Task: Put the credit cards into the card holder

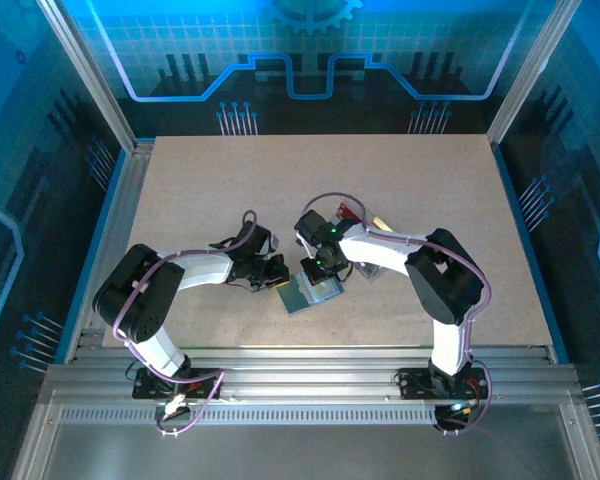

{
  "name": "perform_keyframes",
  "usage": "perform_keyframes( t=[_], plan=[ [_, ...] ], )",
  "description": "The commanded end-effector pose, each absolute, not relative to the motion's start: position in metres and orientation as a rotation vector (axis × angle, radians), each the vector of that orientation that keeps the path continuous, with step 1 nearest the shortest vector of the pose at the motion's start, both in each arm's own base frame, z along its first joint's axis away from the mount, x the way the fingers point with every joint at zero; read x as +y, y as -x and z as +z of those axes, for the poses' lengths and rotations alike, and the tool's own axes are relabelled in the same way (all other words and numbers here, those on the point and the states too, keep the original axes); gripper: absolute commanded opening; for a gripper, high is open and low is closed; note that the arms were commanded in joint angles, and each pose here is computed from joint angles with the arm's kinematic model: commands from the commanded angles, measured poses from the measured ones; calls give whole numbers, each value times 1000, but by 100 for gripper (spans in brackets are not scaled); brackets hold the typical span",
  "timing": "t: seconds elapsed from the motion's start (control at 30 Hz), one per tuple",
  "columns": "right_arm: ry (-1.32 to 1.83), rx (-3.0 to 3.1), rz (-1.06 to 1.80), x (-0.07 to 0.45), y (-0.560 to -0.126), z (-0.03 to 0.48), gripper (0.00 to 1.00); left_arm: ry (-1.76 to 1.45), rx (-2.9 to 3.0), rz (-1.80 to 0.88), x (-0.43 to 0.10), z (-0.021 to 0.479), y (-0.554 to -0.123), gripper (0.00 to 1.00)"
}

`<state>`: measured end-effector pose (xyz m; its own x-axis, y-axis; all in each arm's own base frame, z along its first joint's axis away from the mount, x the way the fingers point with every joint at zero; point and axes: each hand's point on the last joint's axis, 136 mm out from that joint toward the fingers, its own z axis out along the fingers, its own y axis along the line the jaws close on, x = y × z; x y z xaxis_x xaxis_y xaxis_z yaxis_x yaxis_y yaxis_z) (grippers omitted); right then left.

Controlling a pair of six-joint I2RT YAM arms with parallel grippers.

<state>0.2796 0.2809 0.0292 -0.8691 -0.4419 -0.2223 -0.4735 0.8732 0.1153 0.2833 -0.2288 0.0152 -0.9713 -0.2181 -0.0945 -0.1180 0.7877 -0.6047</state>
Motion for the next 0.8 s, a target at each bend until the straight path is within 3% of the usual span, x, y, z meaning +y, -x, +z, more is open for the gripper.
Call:
perform_keyframes(
  t=[0.0, 0.2, 0.33, 0.53, 0.77],
  plan=[
    [756, 2852, 315, 289, -265, 50, 0, 247, 2917, -852, -222, -15, -263, 0],
    [758, 2853, 581, 315, -254, 61, 5, 231, 2912, -864, -229, -14, -263, 0],
    [711, 2865, 747, 327, -247, 63, 22, 239, 2916, -869, -229, -16, -262, 0],
    [627, 2858, 912, 332, -238, 70, 39, 262, 2922, -868, -228, -20, -260, 0],
    [552, 2905, 882, 316, -222, 60, 44, 278, 2924, -872, -227, -21, -258, 0]
  ],
)
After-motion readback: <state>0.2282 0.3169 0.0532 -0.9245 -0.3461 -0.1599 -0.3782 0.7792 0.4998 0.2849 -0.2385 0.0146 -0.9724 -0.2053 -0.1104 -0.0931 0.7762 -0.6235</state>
